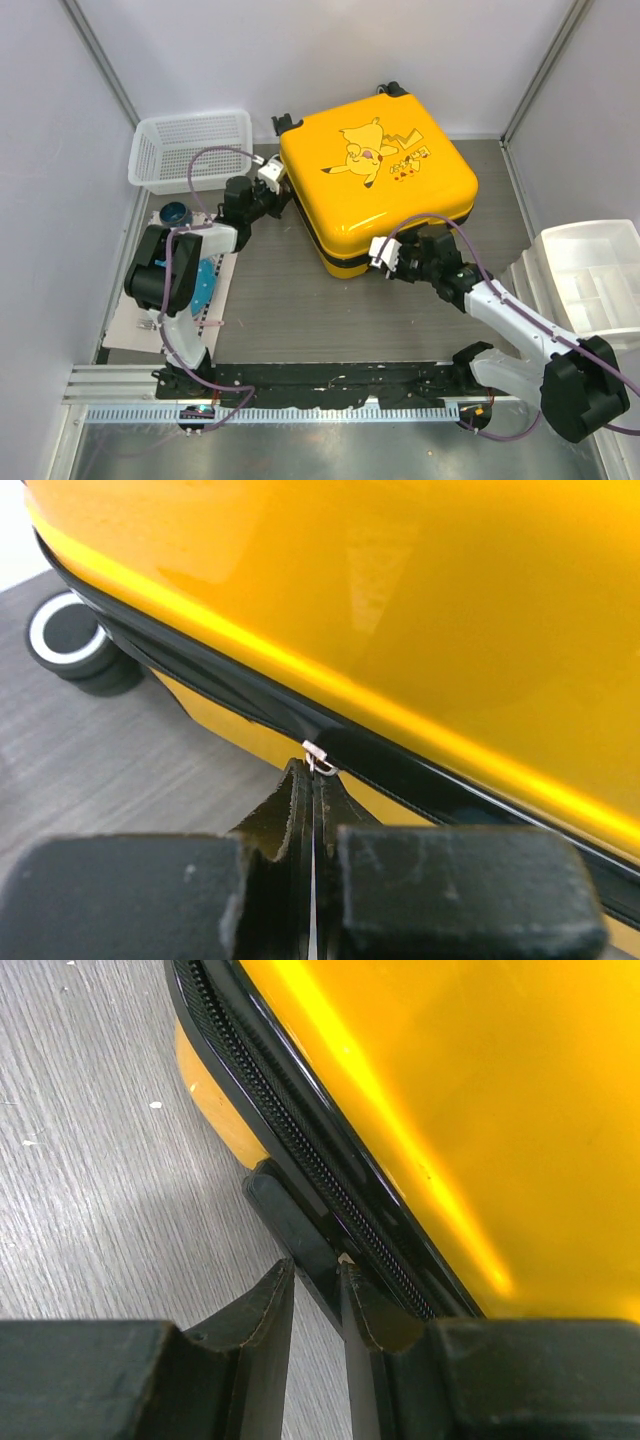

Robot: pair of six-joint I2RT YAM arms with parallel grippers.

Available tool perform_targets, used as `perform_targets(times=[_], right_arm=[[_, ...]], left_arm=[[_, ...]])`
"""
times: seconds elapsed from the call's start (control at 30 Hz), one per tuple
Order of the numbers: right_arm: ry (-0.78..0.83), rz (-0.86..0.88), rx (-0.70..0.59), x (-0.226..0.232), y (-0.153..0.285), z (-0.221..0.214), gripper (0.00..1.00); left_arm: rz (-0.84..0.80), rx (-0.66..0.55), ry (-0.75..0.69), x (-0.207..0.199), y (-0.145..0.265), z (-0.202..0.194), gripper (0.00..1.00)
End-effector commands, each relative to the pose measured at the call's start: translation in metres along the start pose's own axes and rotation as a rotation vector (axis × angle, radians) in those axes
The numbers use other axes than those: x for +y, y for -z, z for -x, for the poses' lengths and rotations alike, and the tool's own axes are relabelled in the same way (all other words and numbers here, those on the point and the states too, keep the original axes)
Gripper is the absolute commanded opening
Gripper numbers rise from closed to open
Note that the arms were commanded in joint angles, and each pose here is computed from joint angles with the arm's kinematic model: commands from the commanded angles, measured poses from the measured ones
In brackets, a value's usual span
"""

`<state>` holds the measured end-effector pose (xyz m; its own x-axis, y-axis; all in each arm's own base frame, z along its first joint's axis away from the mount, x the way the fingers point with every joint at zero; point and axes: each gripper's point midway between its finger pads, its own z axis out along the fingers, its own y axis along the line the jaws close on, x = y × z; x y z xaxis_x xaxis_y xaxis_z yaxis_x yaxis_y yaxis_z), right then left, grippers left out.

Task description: Open, take out, and arrange the luggage

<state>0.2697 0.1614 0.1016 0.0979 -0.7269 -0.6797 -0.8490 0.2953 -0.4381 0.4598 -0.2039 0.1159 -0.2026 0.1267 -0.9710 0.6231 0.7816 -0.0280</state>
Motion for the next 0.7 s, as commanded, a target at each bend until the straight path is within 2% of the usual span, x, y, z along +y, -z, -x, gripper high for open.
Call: perform_targets(times=[0.0, 0.23, 0.4, 0.6, 0.67], right_arm=[[-0.122, -0.015, 0.219, 0.008, 0.011, -0.057, 0.31], [-0.215, -0.197, 0.270, -0.056, 0.020, -0.089, 0.33], [-0.237, -0.290, 0.285, -0.111, 0.031, -0.103, 0.38], [-0.284, -0.363, 0.324, -0.142, 0.044, -0.115, 0.39], [-0.320, -0.393, 0.333, -0.145, 0.060, -0.121, 0.40]], left_arm=[[-0.033, -0.098, -0.130, 0.013, -0.015, 0.036, 0.00], [-0.180, -0.098, -0.204, -0.024, -0.003, 0.031, 0.00], [-0.268, -0.118, -0.235, -0.061, -0.003, 0.039, 0.00], [-0.355, -0.140, -0.254, -0.103, -0.003, 0.042, 0.00], [-0.367, -0.142, -0.250, -0.110, -0.002, 0.042, 0.00]])
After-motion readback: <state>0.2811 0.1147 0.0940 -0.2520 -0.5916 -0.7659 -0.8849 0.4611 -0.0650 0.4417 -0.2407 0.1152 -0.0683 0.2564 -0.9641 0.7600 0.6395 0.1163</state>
